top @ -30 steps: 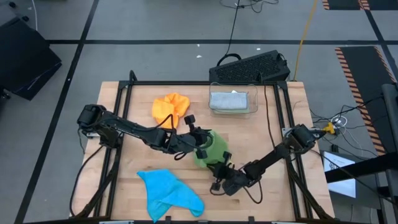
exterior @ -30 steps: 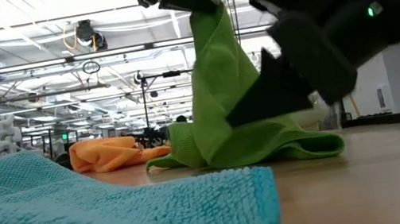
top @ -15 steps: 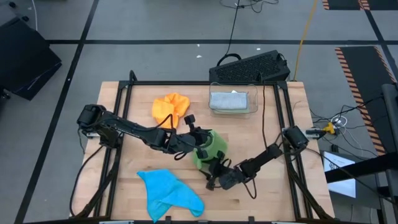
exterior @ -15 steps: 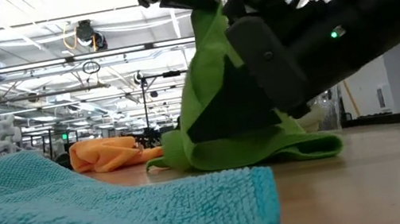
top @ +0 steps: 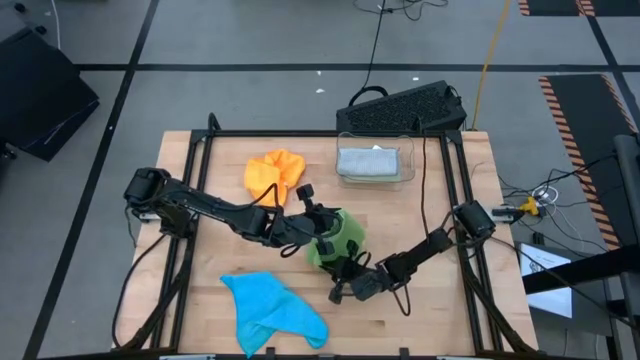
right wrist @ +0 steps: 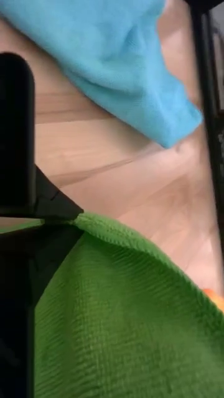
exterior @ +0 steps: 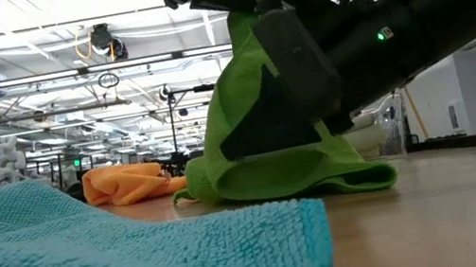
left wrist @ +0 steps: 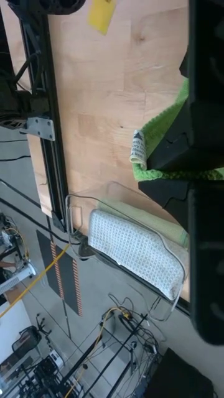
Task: Fold microfiber towels
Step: Fold the green microfiber towel
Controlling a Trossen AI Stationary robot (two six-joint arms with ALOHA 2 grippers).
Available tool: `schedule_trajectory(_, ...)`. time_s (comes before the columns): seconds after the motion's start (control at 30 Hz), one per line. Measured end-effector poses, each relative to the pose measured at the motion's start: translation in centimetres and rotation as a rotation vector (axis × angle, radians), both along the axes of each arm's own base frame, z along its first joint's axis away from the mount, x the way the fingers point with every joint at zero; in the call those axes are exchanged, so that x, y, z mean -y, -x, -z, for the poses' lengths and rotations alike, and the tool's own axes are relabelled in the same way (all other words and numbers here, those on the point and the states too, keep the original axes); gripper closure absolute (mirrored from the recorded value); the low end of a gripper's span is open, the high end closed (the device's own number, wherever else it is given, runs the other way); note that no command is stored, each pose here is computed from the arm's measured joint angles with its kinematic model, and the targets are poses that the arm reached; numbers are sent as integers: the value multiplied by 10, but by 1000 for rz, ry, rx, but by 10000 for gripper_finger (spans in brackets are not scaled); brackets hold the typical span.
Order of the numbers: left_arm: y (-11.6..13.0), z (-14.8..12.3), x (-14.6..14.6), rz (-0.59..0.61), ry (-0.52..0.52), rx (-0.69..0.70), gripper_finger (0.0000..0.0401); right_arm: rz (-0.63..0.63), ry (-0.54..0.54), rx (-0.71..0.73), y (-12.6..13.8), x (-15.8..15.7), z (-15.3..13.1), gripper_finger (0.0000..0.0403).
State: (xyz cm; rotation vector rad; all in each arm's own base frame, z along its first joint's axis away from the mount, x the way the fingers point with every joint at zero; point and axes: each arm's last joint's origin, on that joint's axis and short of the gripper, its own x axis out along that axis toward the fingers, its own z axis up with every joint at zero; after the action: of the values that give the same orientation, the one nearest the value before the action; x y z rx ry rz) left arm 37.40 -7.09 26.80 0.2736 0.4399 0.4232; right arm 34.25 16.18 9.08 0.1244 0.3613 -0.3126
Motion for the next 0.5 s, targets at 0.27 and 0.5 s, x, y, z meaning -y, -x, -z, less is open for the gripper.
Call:
schedule_trajectory(0.27,1,-1,5,19,-12,3,388,-122,20,-125,33,-9,-43,398)
schedule_trajectory(0.5,1,-5,17,46,13,61,390,-144,134,-237,80,-2,-103,400)
